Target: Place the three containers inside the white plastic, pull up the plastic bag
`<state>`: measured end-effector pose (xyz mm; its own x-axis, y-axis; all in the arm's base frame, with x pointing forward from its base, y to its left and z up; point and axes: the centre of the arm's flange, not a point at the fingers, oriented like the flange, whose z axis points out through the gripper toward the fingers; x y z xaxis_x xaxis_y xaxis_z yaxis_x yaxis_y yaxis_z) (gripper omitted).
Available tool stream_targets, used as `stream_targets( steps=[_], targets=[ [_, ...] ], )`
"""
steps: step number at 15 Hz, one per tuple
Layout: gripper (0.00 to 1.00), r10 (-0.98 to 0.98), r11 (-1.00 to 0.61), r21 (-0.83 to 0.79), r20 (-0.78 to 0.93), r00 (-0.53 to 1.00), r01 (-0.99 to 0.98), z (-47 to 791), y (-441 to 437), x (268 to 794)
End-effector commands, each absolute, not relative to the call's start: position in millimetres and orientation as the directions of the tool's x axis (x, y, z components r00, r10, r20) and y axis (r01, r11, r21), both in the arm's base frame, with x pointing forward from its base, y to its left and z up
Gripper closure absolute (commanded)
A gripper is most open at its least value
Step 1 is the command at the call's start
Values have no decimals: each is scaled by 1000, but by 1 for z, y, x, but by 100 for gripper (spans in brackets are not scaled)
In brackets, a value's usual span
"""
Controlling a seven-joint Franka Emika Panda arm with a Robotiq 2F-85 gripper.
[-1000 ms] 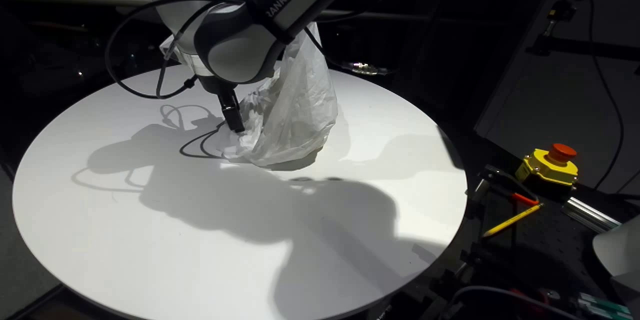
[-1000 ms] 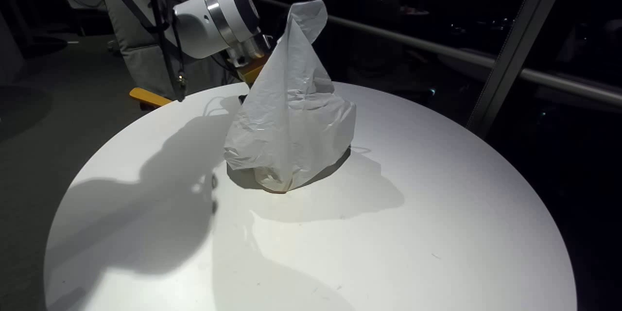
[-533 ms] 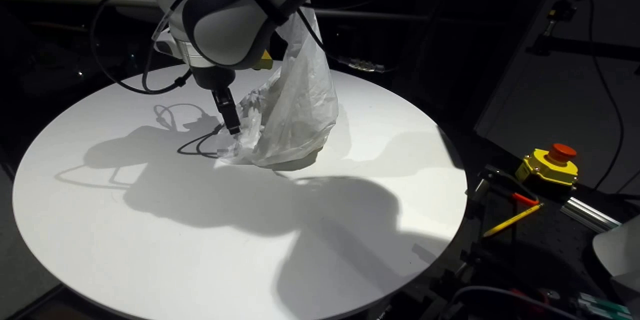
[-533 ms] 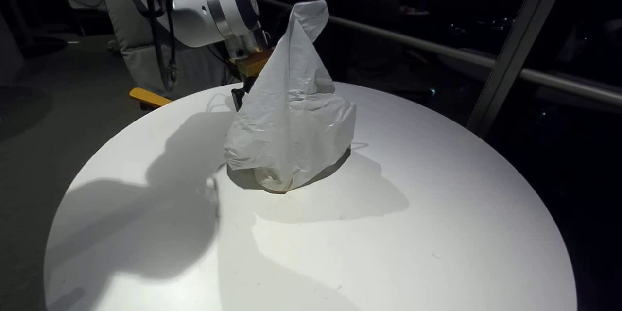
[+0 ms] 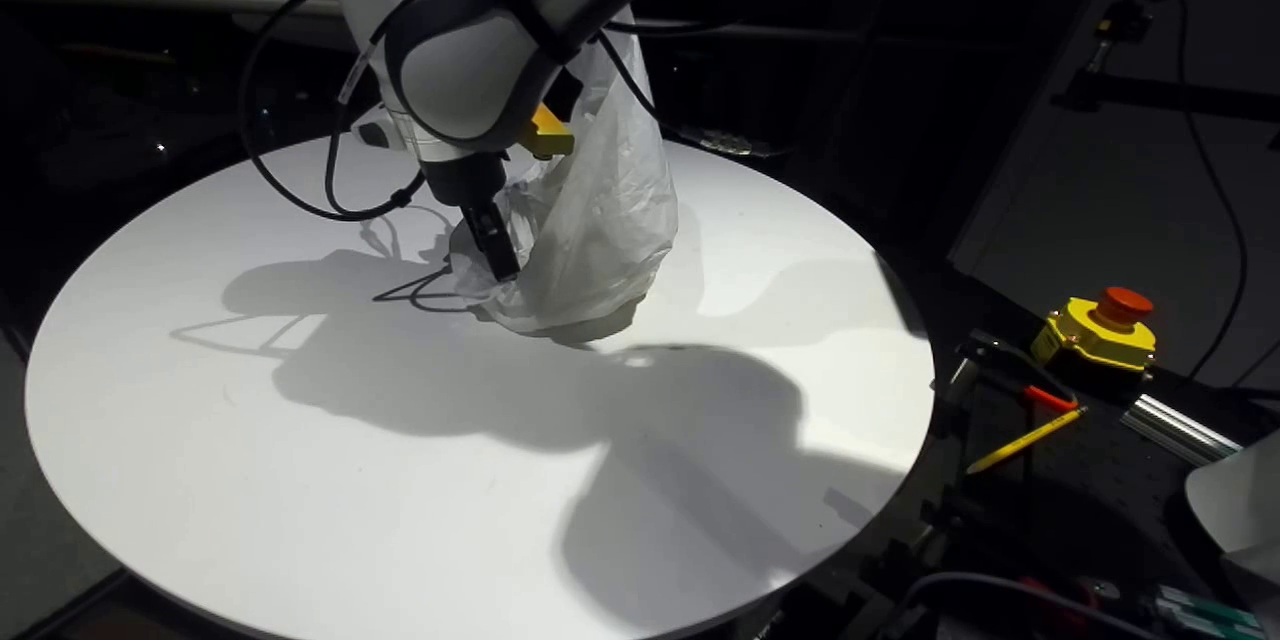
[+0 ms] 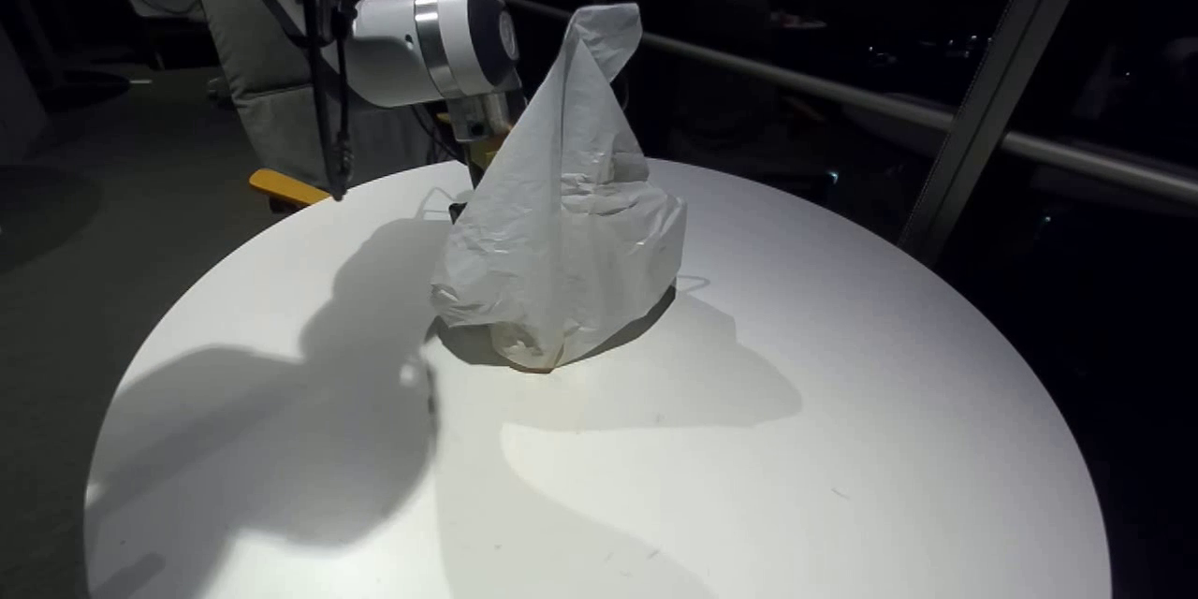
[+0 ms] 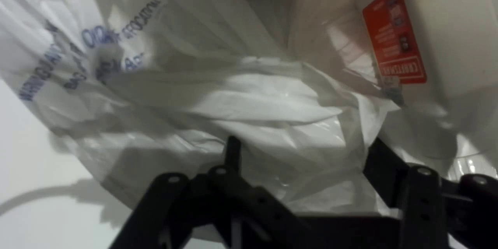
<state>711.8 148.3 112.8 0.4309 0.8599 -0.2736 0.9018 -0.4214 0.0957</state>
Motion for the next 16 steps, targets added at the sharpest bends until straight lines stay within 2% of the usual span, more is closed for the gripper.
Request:
stream_targets(
  steps=[1, 2, 3, 4, 7, 8, 11, 16],
  targets=[
    [47, 871, -418, 78, -251, 423, 905, 133, 152, 710],
    [49, 872, -415, 86, -247, 423, 906, 138, 154, 707],
    [56, 873, -413, 91, -243, 422, 906, 143, 155, 706],
    [72, 875, -409, 96, -241, 420, 907, 146, 157, 703],
    [95, 883, -396, 95, -236, 407, 913, 155, 161, 699],
    [99, 887, -389, 91, -233, 400, 917, 156, 162, 699],
    [100, 896, -382, 62, -221, 386, 922, 155, 161, 697],
    [100, 855, -479, 10, -220, 470, 878, 164, 158, 698]
  ],
)
